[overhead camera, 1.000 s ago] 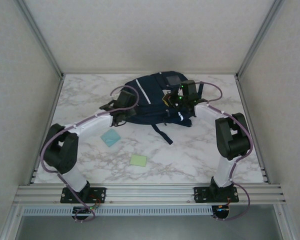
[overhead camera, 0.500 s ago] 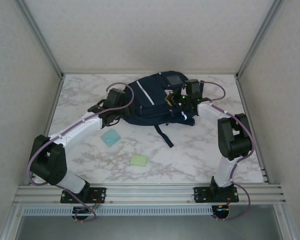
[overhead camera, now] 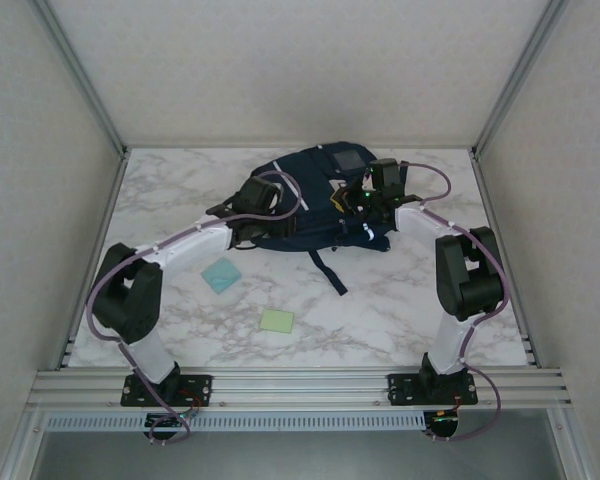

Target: Pack books, pencil case, and school supplies into a backpack

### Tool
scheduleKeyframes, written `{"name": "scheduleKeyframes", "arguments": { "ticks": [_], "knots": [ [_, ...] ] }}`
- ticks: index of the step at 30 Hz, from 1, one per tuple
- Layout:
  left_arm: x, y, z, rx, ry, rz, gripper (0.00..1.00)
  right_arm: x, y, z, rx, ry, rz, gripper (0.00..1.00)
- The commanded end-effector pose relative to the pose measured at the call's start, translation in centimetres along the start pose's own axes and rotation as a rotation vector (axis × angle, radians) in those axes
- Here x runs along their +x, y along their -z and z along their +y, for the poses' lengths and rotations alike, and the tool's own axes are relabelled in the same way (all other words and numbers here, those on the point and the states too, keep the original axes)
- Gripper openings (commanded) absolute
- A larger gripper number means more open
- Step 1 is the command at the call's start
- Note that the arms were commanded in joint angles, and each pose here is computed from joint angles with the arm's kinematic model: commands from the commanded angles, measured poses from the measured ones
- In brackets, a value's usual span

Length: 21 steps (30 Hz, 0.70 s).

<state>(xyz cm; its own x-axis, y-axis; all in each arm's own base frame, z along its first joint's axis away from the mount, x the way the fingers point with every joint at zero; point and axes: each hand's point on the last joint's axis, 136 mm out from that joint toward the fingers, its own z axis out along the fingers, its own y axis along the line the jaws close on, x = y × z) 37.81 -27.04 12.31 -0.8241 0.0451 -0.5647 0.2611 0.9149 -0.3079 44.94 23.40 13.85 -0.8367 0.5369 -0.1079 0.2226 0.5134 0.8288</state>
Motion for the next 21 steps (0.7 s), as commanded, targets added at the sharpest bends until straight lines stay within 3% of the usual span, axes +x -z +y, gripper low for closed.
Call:
{"name": "scheduleKeyframes", "arguments": {
  "ticks": [1,5,9,15,21],
  "knots": [
    [-1.2,-0.3,-1.0,0.015,-0.049,-0.010,0.46,-1.0,2.8,4.4,-0.100,0.073,-0.033,0.00],
    [-1.5,-0.8,-0.9,-0.005,-0.078,0.009,0.15,-1.0,2.9,4.3,-0.093,0.080,-0.033,0.00],
    [-1.2,-0.3,-0.5,-0.026,-0.103,0.032,0.00,-1.0,2.9,4.1,-0.073,0.095,-0.033,0.00],
    [0.6,0.8,0.1,-0.017,-0.177,0.135,0.00,-1.7,3.5,2.5,0.024,0.150,-0.045,0.00],
    [3.4,3.1,-4.8,0.222,-0.220,0.246,0.00,-5.3,5.7,-0.8,0.124,0.128,-0.118,0.00]
  ]
}}
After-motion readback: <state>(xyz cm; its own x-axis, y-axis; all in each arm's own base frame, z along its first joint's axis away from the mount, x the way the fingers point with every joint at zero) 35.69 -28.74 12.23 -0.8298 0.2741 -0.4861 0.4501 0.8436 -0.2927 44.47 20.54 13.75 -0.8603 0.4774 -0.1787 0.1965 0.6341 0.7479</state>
